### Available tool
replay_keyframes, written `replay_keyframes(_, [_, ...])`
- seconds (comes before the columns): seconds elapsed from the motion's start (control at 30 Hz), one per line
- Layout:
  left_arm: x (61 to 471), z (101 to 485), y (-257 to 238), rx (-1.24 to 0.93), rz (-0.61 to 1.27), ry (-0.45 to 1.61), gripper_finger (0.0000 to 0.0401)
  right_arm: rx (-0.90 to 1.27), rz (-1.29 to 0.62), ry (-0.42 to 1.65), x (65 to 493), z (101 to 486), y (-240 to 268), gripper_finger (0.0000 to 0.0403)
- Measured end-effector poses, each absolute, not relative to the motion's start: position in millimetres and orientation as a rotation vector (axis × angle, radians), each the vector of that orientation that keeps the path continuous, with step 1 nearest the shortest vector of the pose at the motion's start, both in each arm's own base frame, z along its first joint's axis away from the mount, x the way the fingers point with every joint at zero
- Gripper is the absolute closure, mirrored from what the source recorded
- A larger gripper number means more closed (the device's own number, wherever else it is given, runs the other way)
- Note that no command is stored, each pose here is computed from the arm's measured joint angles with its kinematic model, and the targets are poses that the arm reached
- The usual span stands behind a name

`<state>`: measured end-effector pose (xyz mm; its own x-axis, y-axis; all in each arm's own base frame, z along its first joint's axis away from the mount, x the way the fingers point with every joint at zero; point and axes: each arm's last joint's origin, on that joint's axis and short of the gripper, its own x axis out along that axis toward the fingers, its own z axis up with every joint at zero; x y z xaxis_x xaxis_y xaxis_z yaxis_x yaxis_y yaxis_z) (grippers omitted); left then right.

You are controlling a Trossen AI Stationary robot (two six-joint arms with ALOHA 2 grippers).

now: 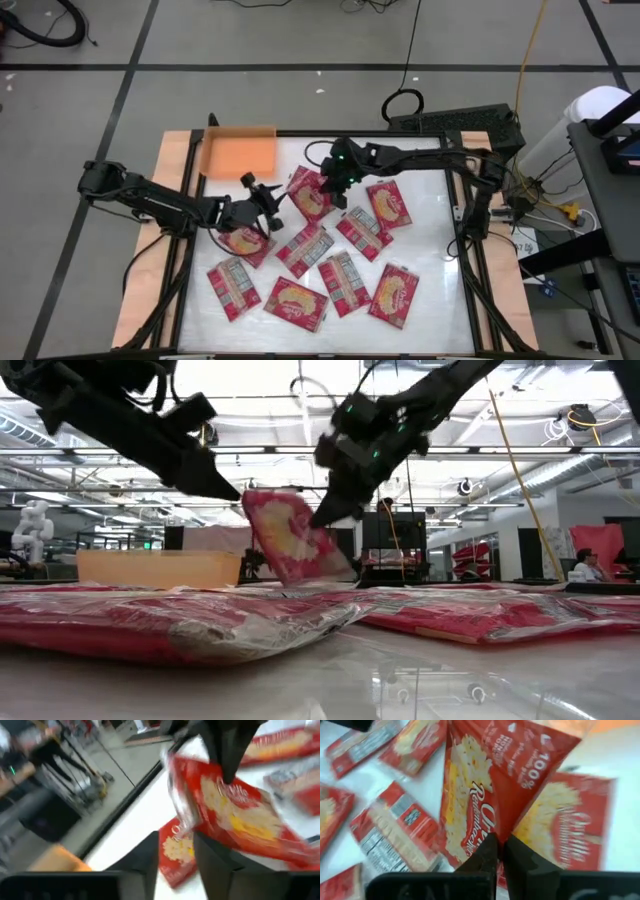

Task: Sort popcorn bags into baskets
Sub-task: Put the red popcorn bag into the orange bin

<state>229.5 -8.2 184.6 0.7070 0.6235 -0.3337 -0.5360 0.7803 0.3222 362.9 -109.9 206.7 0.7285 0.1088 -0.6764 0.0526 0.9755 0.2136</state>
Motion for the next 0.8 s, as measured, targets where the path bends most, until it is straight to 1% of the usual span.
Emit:
replay_keyframes(0.13, [217.6, 194.6, -7.4, -0.044, 0.678, 0.375, 0.0208, 0.194, -0.088, 0.682, 340.0, 212.5, -87.2, 0.0401])
replay_keyframes(0.23, [215.4, 197.4, -8.5, -0.171, 0.637, 0.349, 0.0178, 0.210, -0.137, 0.561, 321.0, 206.4, -69.8, 0.0402])
replay_keyframes(0.3, [216.9, 197.3, -9.6, -0.191, 0.583, 0.354, 0.0161, 0.223, -0.168, 0.443, 310.1, 201.3, -58.8, 0.0402])
replay_keyframes(0.4, [226.0, 199.9, -9.9, -0.198, 0.491, 0.307, 0.0136, 0.230, -0.230, 0.272, 295.6, 191.3, -44.5, 0.0402])
replay_keyframes(0.47, [232.6, 203.1, -10.4, -0.188, 0.420, 0.257, 0.0120, 0.222, -0.263, 0.185, 289.0, 187.6, -36.0, 0.0402])
replay_keyframes(0.53, [239.1, 208.3, -10.2, -0.178, 0.363, 0.182, 0.0105, 0.215, -0.276, 0.141, 286.0, 186.6, -29.5, 0.0402])
replay_keyframes(0.67, [247.3, 212.4, -3.1, -0.171, 0.312, 0.091, 0.0088, 0.198, -0.294, 0.143, 285.3, 184.9, -20.6, 0.0402])
replay_keyframes(0.73, [250.6, 210.6, 3.5, -0.182, 0.297, 0.079, 0.0090, 0.183, -0.292, 0.135, 285.6, 185.8, -18.4, 0.0402])
replay_keyframes(0.8, [253.5, 207.8, 10.7, -0.214, 0.275, 0.075, 0.0101, 0.173, -0.287, 0.130, 285.7, 186.5, -17.5, 0.0402])
